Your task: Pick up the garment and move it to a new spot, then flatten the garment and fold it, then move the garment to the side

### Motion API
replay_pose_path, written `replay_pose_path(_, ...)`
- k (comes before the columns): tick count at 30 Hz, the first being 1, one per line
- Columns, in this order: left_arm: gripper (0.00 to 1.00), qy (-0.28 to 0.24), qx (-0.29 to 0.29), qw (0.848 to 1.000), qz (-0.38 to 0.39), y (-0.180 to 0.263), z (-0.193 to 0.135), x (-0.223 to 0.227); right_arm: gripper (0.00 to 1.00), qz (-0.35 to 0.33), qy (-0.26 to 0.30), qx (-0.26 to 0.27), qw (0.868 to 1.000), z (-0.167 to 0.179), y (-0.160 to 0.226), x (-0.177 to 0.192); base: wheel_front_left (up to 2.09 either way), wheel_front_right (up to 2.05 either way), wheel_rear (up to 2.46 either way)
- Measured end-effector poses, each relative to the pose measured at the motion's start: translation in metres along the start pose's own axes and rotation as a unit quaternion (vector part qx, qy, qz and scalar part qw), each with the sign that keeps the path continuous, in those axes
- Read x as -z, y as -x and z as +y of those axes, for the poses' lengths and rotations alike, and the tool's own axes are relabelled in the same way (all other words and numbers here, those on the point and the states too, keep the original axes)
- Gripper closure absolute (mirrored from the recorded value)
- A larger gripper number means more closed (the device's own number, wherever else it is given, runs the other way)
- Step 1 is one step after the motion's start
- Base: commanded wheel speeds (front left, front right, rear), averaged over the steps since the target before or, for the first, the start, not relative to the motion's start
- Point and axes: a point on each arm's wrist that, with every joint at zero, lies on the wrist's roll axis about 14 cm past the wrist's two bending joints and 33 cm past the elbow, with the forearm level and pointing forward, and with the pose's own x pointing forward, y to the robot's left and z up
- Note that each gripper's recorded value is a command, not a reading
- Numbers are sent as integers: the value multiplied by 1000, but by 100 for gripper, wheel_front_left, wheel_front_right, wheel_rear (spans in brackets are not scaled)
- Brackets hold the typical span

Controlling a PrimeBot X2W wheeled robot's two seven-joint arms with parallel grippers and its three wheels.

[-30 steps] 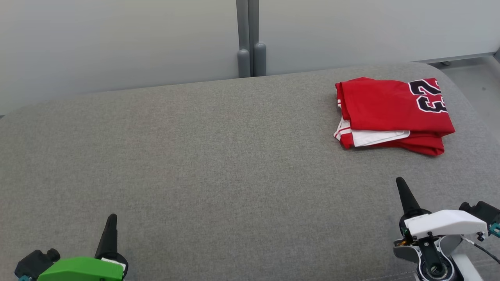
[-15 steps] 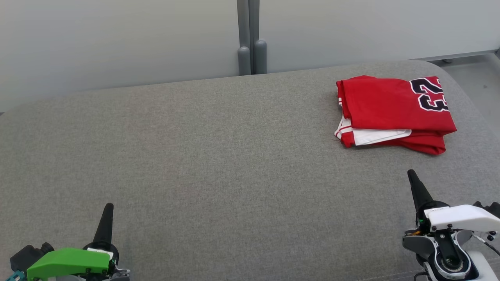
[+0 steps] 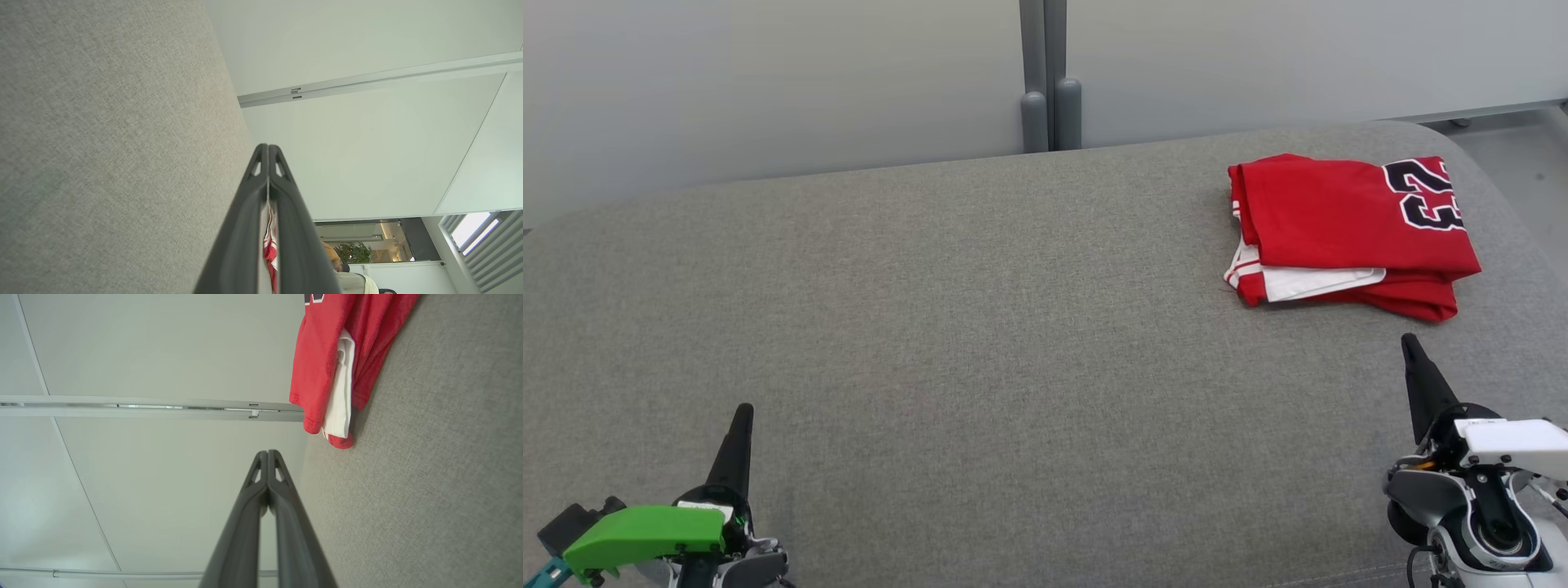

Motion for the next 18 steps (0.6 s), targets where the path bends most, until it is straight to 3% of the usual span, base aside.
replay_pose_path(8, 100, 53, 10, 999, 0, -5, -4, -4, 100, -7, -53, -14, 998, 4, -3, -8, 0, 0, 0)
replay_pose_path(18, 100, 54, 9, 999, 0, -6, -3, -4, 100, -9, -55, -18, 998, 7, -5, -10, 0, 0, 0)
